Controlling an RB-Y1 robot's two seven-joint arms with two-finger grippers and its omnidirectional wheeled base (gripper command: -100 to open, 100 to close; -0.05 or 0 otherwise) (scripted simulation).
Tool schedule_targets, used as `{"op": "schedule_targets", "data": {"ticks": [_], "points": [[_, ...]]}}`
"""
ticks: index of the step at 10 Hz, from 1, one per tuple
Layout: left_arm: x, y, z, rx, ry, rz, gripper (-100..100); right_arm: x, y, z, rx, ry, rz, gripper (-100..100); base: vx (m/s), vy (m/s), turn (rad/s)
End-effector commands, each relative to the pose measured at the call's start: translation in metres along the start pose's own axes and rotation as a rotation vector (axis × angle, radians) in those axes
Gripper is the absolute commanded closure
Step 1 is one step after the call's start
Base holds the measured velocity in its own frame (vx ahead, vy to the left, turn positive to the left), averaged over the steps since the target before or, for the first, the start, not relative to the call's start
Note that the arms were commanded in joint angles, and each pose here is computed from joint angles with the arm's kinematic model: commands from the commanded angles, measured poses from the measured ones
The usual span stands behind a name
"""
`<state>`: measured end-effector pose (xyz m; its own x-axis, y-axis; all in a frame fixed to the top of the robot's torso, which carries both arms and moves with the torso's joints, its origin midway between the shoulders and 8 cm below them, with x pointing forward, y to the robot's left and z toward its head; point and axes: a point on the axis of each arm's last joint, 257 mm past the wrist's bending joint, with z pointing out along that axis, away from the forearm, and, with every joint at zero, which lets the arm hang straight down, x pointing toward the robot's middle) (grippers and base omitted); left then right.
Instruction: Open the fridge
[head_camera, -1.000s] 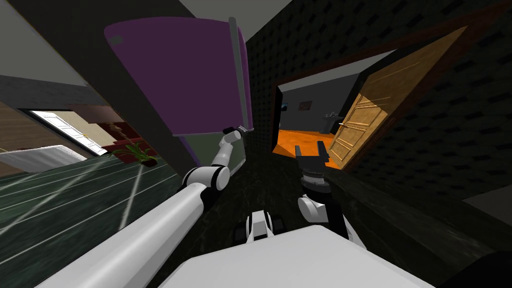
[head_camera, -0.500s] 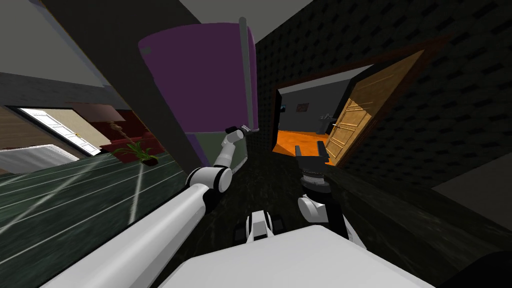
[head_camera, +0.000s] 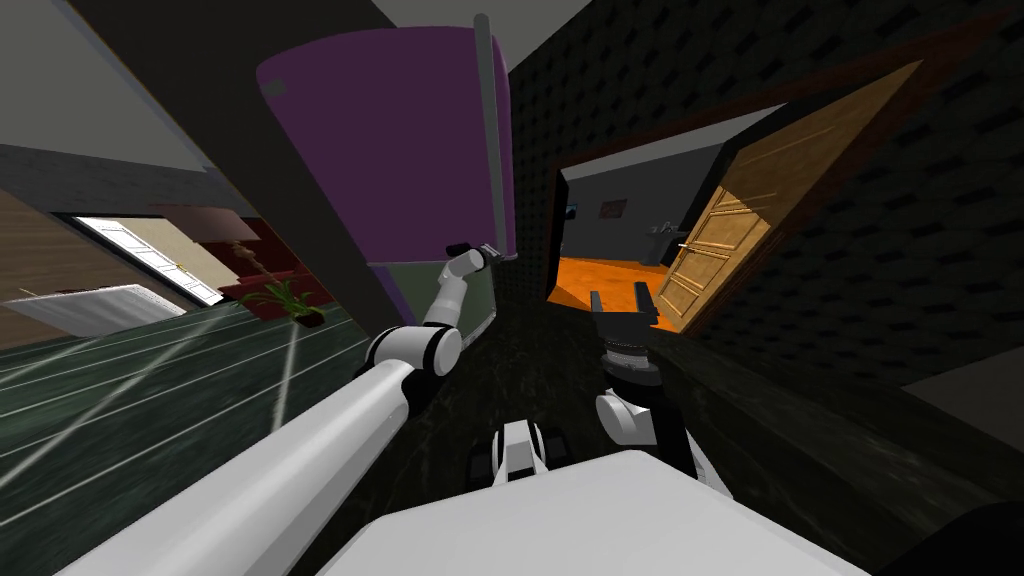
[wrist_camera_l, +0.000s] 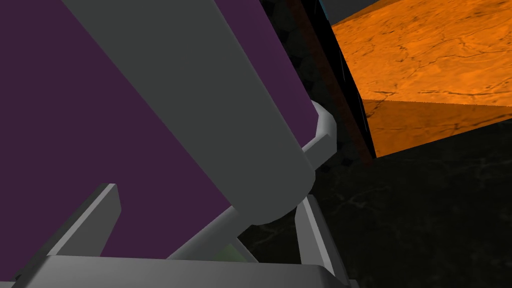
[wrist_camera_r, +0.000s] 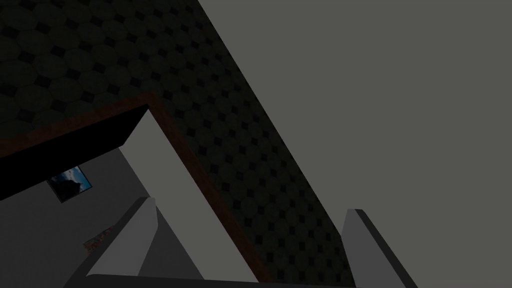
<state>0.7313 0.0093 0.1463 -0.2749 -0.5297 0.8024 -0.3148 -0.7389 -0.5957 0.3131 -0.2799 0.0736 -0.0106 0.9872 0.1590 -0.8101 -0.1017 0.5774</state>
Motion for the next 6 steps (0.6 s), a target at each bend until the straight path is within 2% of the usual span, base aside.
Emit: {"op": "schedule_targets", "data": {"ticks": [1, 6], "points": [[-0.003, 0.001, 0.000, -0.003, -0.005, -0.001, 0, 0.000, 0.000, 0.000, 0.000, 0.000, 0.000, 0, 0.010, 0.001, 0.006], [-0.015, 0.006, 0.001, -0.014, -0.026, -0.003, 0, 0.000, 0.000, 0.000, 0.000, 0.000, 0.000, 0, 0.001, 0.000, 0.001]]}}
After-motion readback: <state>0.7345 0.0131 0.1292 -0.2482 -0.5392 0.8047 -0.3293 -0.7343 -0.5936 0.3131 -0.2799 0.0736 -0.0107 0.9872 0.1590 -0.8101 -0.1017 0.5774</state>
